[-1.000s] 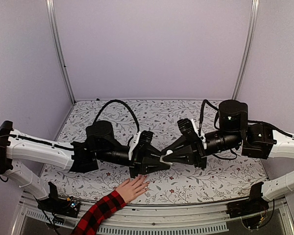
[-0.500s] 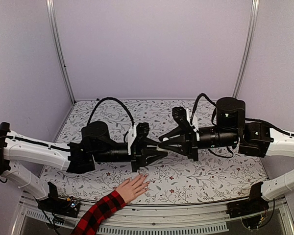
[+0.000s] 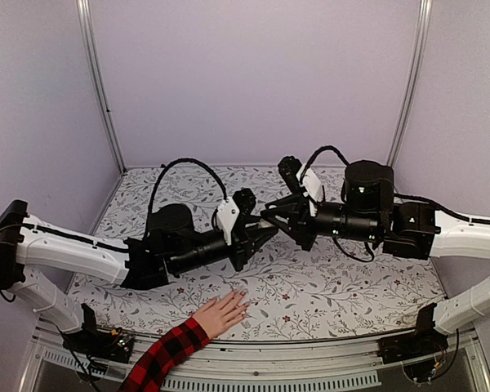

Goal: Paint the nails
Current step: Screw the nail polish bottle.

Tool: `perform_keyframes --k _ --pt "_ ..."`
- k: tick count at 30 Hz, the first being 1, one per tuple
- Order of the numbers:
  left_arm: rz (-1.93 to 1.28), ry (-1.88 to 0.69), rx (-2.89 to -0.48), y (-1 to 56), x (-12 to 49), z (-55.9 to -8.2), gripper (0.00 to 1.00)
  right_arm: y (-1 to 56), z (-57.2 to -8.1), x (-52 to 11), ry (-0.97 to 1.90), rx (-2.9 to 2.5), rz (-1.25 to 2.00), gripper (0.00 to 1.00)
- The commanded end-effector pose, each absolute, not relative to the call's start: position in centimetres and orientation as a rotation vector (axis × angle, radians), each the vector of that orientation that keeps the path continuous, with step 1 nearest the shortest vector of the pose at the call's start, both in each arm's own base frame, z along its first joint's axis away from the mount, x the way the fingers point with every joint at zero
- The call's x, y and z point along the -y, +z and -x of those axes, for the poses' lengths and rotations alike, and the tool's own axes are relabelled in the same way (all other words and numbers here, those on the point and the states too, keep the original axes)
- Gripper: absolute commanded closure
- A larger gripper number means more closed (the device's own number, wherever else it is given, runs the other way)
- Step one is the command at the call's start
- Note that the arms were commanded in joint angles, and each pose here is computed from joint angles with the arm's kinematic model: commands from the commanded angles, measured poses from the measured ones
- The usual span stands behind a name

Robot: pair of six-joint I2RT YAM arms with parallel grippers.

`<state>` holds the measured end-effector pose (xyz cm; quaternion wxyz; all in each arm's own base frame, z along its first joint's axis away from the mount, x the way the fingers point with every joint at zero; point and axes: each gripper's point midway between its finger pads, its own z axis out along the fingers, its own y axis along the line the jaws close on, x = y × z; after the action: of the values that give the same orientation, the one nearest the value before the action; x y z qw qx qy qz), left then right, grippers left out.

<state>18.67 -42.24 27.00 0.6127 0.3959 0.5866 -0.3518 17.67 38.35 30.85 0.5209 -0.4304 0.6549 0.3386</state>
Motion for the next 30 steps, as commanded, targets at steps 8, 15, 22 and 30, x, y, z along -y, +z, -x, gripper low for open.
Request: perform_keyframes --k 8,15,22,30 --pt "-0.647 -0.655 -1.371 29.5 42.3 -22.9 1.0 28.3 -20.1 -38.6 0.731 -1.753 0.881 1.0" --pt "-0.695 -0.717 -1.347 29.6 41.9 -21.8 1.0 29.5 -19.2 -38.0 0.773 -1.699 0.897 0.87" --pt "-0.72 -0.74 -1.357 29.1 40.9 -21.2 1.0 32.1 -18.3 -36.5 0.752 -1.592 0.933 0.44" --pt "-0.91 -0.911 -1.251 29.6 41.6 -17.6 1.0 33.0 -14.2 -36.0 0.84 -1.431 1.164 0.33"
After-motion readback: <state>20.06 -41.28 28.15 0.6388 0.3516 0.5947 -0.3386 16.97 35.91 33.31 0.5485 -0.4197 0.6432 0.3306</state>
